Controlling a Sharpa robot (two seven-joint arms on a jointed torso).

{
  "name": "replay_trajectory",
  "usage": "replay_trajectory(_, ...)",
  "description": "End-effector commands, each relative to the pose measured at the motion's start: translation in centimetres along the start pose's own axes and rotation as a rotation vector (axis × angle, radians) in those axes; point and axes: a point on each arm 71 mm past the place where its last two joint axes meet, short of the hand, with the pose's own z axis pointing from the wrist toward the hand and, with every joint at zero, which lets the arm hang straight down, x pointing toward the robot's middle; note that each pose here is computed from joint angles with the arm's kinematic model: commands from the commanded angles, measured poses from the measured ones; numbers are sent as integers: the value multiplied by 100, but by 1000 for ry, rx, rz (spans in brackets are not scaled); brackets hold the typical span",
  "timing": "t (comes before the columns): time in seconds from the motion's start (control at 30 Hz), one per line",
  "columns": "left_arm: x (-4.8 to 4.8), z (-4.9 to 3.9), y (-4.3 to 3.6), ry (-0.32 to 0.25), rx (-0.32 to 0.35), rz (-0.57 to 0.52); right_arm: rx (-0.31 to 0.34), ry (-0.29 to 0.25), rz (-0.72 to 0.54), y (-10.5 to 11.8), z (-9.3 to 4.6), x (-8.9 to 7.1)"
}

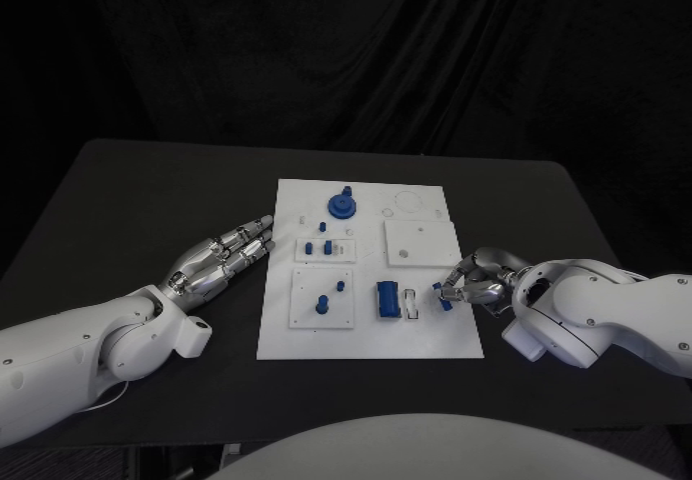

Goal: Assemble the parts on the task board

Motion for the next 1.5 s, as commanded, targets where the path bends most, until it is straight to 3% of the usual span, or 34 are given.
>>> replay_trajectory(0.03,23,2,-38,9,72,-15,26,31,155,12,3,13)
replay_trajectory(0.5,27,4,-35,10,70,-15,114,163,263,23,72,117)
replay_trajectory(1.5,28,11,-21,15,64,-20,130,221,236,99,196,255)
